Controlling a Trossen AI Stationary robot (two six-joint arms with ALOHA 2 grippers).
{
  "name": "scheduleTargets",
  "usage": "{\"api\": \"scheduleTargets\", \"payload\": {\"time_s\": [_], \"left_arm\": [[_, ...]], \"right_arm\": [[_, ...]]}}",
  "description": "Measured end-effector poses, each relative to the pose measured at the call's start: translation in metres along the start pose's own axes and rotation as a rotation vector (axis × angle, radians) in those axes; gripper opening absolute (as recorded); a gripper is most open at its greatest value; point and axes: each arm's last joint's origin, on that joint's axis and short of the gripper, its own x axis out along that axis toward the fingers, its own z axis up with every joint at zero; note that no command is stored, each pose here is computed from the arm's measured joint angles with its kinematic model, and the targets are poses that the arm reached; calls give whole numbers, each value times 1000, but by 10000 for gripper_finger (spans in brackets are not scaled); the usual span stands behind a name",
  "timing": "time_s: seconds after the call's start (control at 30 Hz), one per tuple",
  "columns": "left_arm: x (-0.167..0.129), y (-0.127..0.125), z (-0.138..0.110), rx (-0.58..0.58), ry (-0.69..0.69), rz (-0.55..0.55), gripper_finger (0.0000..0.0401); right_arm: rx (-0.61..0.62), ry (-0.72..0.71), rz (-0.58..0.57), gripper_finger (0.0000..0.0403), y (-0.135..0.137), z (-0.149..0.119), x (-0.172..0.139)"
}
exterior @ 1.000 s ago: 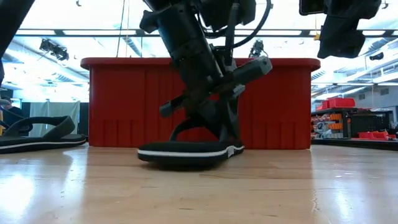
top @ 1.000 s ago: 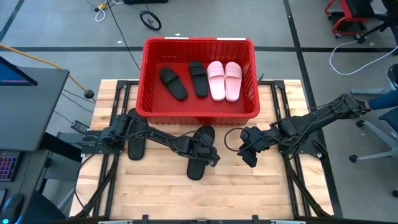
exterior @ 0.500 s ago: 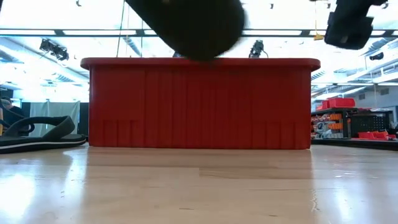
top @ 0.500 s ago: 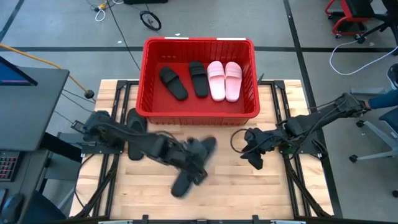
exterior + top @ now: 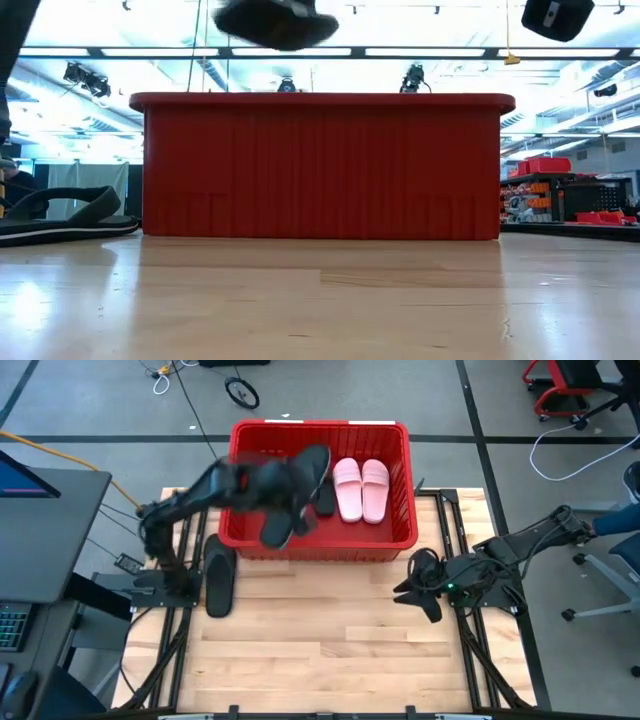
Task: Pick and place slides into bin
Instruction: Put the right black slipper into the red bin
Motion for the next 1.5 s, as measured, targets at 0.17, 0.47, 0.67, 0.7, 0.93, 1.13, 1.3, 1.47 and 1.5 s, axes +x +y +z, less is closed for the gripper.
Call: {"api": "scheduleTargets", "payload": {"time_s": [0.17, 0.47, 0.67, 0.7, 0.93, 1.13, 1.3, 1.47, 1.5], "left_arm": [[66, 41, 10, 248, 72, -59, 6], [195, 46, -13, 615, 226, -314, 5], [255, 31, -35, 707, 299, -386, 5], [264, 29, -38, 708, 298, -404, 5], [315, 17, -60, 697, 328, -399, 10], [324, 14, -57, 726, 259, -378, 21], [324, 4, -52, 703, 201, -366, 21], [324, 1, -51, 686, 197, -363, 44], [324, 1, -51, 676, 198, -360, 50]], "right_arm": [[-32, -1, -13, 161, 0, 0, 2], [-58, -62, -94, 162, -3, 1, 3], [-68, -50, -107, 162, -4, 0, 3], [-70, -49, -109, 162, -4, 0, 3], [-72, -44, -114, 162, -5, -1, 3], [-77, -44, -120, 162, -5, -1, 3], [-98, -53, -131, 162, -5, 0, 3], [-98, -57, -133, 162, -5, 0, 3], [-95, -57, -133, 162, -5, 0, 3]]}}
